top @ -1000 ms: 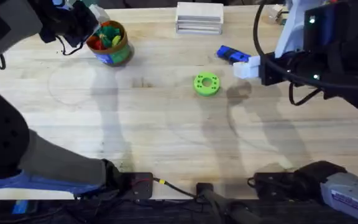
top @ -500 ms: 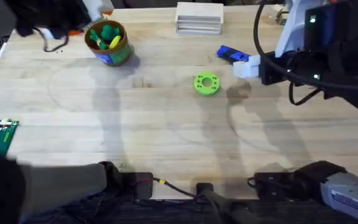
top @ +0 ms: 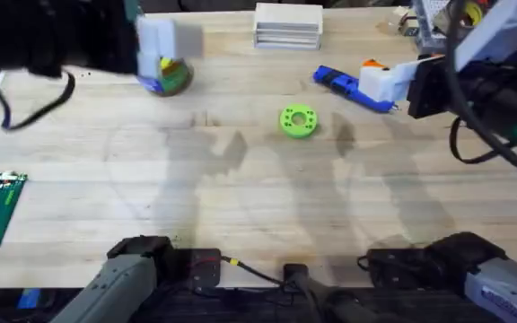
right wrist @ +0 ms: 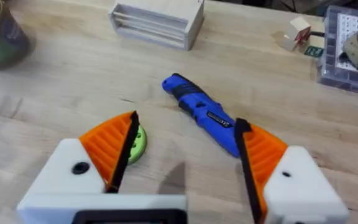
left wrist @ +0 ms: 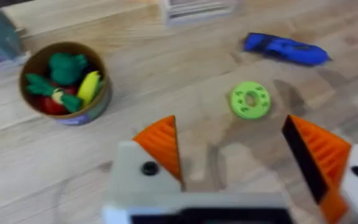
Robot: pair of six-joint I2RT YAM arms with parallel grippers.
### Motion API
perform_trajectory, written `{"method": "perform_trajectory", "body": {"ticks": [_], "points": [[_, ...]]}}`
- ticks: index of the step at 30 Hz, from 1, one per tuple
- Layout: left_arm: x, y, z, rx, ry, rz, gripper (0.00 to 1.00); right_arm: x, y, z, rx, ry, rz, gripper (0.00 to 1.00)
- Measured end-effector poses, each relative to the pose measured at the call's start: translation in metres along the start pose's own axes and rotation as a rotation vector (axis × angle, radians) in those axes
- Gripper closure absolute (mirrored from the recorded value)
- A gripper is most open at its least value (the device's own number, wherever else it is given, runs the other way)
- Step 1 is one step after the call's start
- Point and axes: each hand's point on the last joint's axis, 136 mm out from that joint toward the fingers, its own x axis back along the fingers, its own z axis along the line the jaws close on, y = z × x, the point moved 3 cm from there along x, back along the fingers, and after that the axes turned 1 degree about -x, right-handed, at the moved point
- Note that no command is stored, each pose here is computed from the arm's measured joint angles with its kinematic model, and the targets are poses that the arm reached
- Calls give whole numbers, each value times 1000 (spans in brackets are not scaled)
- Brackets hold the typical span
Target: Pick up the gripper from the table and insert it into the empty holder that is missing its gripper. Then pick up a screw, insert it into the mounting hole, and use the screwdriver to tighten it. Finally, clean up the table by picking up the vegetable and placing it into the bucket.
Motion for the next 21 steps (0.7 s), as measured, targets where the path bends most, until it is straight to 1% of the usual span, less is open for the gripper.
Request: {"method": "perform_trajectory", "body": {"ticks": [2, 3, 4, 6, 8, 9, 10, 13, 15, 16, 17, 21], "points": [[10, -6, -19, -44, -41, 1, 18, 6, 4, 0, -2, 2, -24, 19], [14, -8, -27, -66, -61, -1, 101, 9, 5, 0, -3, 3, -33, 21], [18, -10, -33, -82, -75, -3, 216, 11, 6, 0, -3, 4, -43, 20], [25, -13, -43, -112, -99, -9, 531, 16, 9, 0, -5, 6, -61, 19], [29, -16, -49, -128, -114, -9, 856, 20, 11, 0, -6, 7, -75, 19], [30, -18, -51, -137, -118, -8, 943, 21, 11, -1, -6, 7, -78, 19], [31, -19, -52, -145, -121, -6, 875, 23, 11, -1, -6, 7, -80, 19], [31, -24, -53, -137, -125, 16, 390, 27, 12, -1, -7, 8, -90, 19], [30, -24, -52, -135, -125, 21, 83, 29, 13, -1, -7, 9, -98, 19], [30, -24, -53, -134, -126, 22, 28, 30, 13, -1, -8, 9, -102, 19], [30, -24, -52, -135, -126, 22, 12, 31, 13, -1, -8, 10, -104, 19], [30, -24, -53, -135, -126, 22, 7, 30, 12, -1, -7, 9, -98, 19]]}}
